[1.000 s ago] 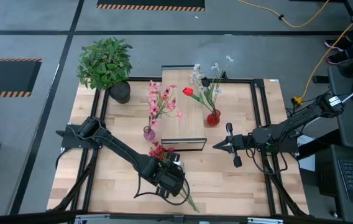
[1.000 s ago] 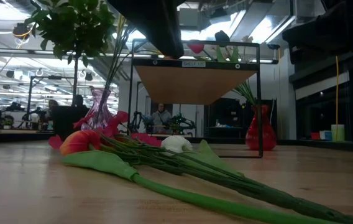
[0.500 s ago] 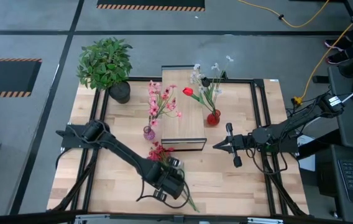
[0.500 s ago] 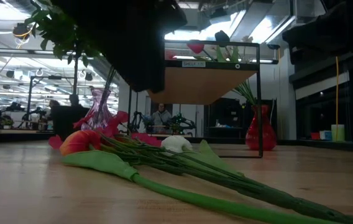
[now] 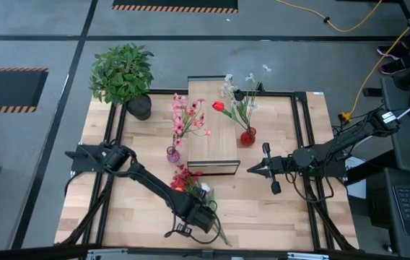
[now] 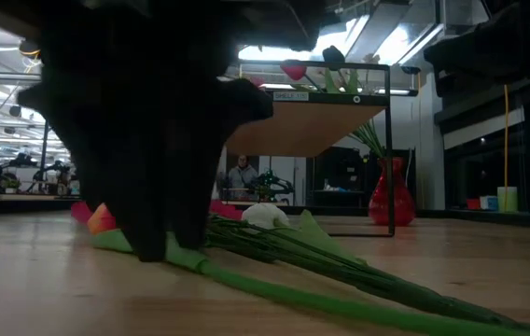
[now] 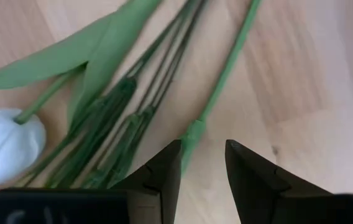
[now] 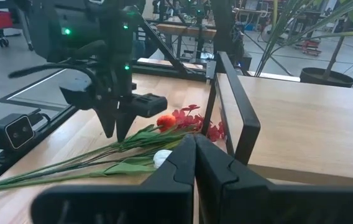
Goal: Pick and place flowers into a vace then onto a shelf
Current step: Put the orange tulip into the violet vase
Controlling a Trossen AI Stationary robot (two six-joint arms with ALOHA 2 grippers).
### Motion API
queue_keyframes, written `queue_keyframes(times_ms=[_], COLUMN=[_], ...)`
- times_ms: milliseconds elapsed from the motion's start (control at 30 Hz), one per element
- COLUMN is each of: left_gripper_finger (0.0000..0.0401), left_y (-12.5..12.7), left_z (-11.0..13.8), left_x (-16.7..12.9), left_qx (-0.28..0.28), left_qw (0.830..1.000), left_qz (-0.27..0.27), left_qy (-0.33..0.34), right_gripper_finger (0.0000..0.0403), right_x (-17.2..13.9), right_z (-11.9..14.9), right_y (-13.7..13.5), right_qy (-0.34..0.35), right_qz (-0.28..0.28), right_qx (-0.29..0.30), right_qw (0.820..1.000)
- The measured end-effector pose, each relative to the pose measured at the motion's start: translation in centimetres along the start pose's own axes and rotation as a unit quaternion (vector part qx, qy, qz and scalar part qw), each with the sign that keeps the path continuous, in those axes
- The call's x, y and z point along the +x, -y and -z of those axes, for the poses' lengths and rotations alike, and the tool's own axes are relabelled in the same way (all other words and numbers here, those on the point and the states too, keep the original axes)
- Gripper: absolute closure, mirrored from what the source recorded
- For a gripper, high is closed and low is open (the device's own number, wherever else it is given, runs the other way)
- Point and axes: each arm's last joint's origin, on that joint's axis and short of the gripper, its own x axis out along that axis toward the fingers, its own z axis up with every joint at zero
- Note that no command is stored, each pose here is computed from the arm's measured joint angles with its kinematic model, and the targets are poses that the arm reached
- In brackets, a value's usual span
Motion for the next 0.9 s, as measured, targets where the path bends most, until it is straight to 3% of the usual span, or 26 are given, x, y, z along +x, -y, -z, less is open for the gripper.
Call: queue_keyframes(times_ms=[233, 467, 733, 900], left_gripper_finger=[0.0292, 0.0304, 0.0385, 0.0391], left_y=[-0.8, -1.6, -1.3, -0.6], left_z=[-0.1, -0.2, 0.4, 0.5], left_x=[0.7, 0.8, 1.2, 1.1], left_qx=[0.007, 0.002, 0.009, 0.01], left_qw=[1.0, 1.0, 0.999, 0.999], left_qz=[-0.006, 0.027, 0.039, 0.032], left_qy=[-0.007, -0.014, -0.025, -0.026], right_gripper_finger=[0.0396, 0.0396, 0.0396, 0.0396], right_x=[0.0, 0.0, 0.0, 0.0], right_z=[0.0, 0.0, 0.0, 0.0], right_y=[0.0, 0.0, 0.0, 0.0], right_qy=[0.0, 0.0, 0.0, 0.0], right_qz=[0.0, 0.0, 0.0, 0.0], right_qx=[0.0, 0.0, 0.0, 0.0], right_qw=[1.0, 1.0, 1.0, 1.0])
